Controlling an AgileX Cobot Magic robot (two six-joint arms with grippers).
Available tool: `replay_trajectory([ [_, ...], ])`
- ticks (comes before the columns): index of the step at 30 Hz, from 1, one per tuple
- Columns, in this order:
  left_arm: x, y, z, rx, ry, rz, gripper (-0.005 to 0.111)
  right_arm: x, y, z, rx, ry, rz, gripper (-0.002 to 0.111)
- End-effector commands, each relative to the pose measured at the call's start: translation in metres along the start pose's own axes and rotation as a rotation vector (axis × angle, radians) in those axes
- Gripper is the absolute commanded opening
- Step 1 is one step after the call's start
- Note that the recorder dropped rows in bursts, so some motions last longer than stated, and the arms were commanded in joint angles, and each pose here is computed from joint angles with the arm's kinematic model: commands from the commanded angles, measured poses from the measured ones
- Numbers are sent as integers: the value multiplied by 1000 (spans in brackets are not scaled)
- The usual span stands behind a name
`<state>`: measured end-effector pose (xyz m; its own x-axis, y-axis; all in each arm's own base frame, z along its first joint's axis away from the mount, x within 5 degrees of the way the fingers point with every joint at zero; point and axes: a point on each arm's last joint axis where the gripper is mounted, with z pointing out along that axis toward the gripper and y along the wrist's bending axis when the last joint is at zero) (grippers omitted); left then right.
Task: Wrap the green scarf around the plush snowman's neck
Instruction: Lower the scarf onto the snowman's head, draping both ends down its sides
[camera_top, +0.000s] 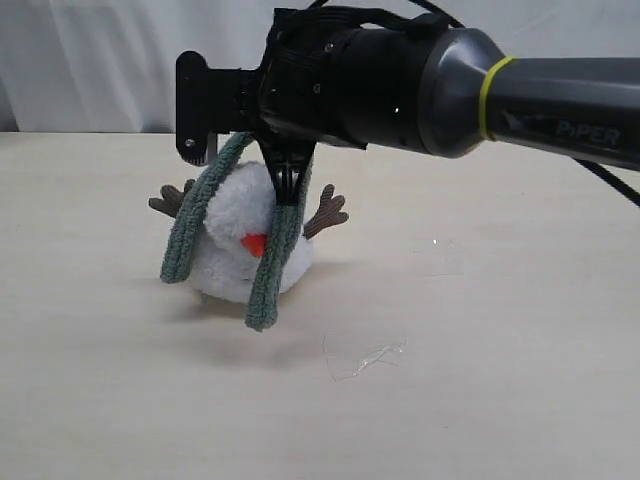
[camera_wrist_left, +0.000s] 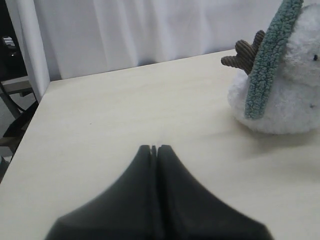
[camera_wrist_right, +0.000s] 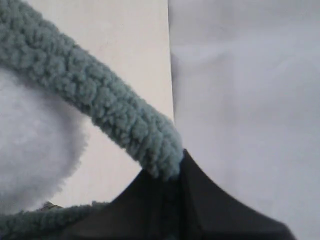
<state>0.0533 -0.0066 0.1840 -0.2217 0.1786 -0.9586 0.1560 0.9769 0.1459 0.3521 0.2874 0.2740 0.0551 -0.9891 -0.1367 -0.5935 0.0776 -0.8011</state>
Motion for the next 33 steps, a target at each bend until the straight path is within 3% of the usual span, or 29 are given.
replay_trajectory([
  [1,0,0,0,-5,-11,-1,0,13,-5,7,-54,-5,140,4],
  [6,0,0,0,-5,-11,-1,0,18,-6,16,-80,-36,211,4],
  [14,0,0,0,-5,-11,-1,0,20,22,47,-155,27,189,4],
  [21,0,0,0,-5,-11,-1,0,20,28,52,-171,36,193,6],
  [26,0,0,0,-5,-11,-1,0,21,28,52,-174,44,192,31],
  [31,0,0,0,-5,-11,-1,0,21,27,52,-162,50,212,72],
  [33,0,0,0,-5,-11,-1,0,23,25,52,-139,71,227,82],
])
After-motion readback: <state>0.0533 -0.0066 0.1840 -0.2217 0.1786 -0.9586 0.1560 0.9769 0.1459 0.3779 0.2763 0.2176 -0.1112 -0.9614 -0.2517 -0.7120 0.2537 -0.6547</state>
